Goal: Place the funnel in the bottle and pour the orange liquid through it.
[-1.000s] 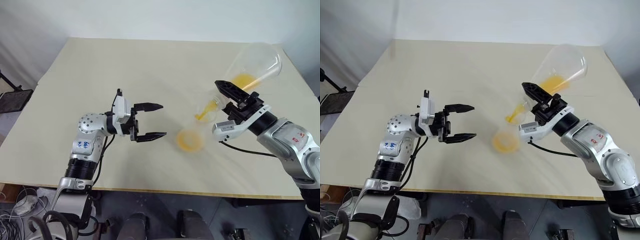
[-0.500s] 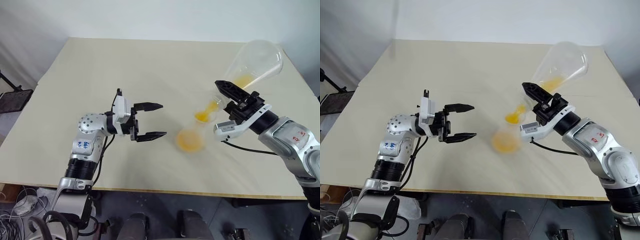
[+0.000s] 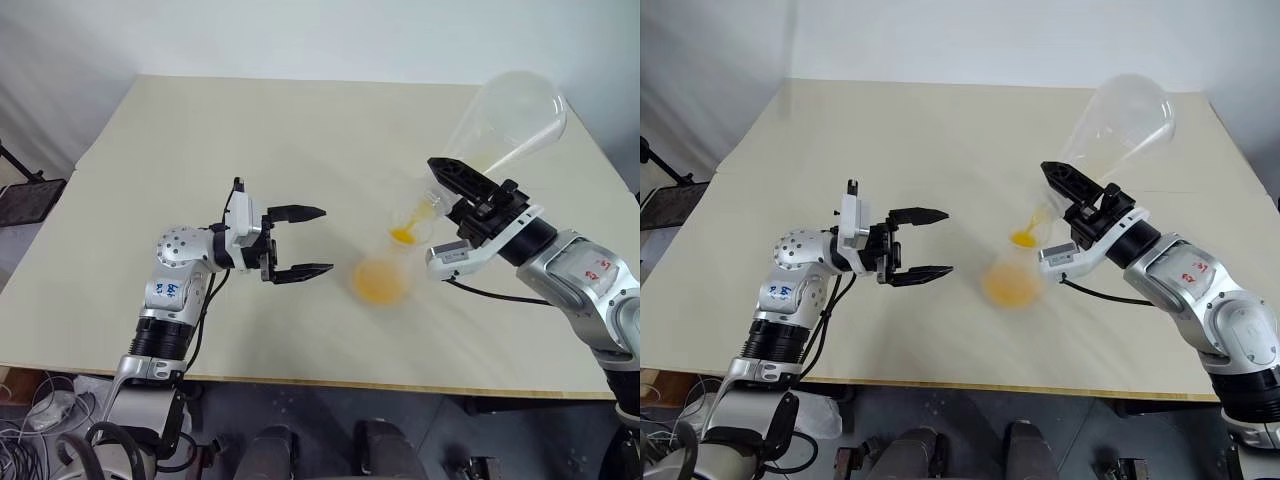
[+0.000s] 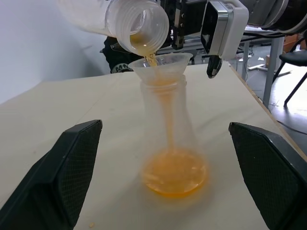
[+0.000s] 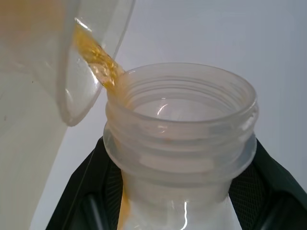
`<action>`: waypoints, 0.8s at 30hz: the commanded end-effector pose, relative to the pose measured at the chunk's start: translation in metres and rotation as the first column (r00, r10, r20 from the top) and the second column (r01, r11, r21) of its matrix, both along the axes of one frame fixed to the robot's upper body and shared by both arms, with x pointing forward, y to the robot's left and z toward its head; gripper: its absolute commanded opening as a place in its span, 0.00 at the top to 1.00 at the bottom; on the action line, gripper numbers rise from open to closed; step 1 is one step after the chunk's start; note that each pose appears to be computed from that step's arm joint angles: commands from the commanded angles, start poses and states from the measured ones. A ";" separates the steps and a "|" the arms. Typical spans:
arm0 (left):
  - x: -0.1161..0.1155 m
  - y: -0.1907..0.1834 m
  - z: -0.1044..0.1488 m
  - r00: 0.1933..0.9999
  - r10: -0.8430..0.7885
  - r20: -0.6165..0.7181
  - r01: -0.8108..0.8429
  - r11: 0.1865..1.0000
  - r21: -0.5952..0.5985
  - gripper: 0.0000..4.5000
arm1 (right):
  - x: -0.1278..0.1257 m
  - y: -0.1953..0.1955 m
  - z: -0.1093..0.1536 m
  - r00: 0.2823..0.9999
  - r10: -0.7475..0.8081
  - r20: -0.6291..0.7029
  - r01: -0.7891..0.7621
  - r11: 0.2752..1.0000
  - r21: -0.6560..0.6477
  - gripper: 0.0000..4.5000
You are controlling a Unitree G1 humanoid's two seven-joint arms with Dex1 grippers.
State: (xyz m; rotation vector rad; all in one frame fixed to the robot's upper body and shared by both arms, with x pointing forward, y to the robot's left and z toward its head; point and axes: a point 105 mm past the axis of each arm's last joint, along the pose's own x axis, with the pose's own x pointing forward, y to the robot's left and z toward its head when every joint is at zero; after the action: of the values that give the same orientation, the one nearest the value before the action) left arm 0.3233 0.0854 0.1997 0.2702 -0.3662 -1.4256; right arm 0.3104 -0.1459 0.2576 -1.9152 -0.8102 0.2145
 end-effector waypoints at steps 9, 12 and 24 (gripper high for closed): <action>-0.004 -0.001 0.009 0.999 -0.005 0.036 0.006 1.000 -0.026 0.00 | -0.005 -0.004 0.017 0.997 0.006 0.080 -0.003 0.999 -0.037 0.45; -0.004 -0.001 0.009 0.999 -0.004 0.036 0.005 1.000 -0.026 0.00 | -0.005 -0.004 0.017 0.997 0.009 0.080 -0.005 0.999 -0.041 0.45; -0.002 0.000 0.009 0.999 0.003 0.037 -0.002 1.000 -0.027 0.00 | -0.006 -0.001 0.022 0.997 0.018 0.070 -0.017 1.000 -0.015 0.45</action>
State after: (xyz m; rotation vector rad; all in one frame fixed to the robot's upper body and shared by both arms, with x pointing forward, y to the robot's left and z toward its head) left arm 0.3240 0.0854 0.2000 0.2681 -0.3674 -1.4181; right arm 0.3102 -0.1456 0.2580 -1.9495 -0.8266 0.2379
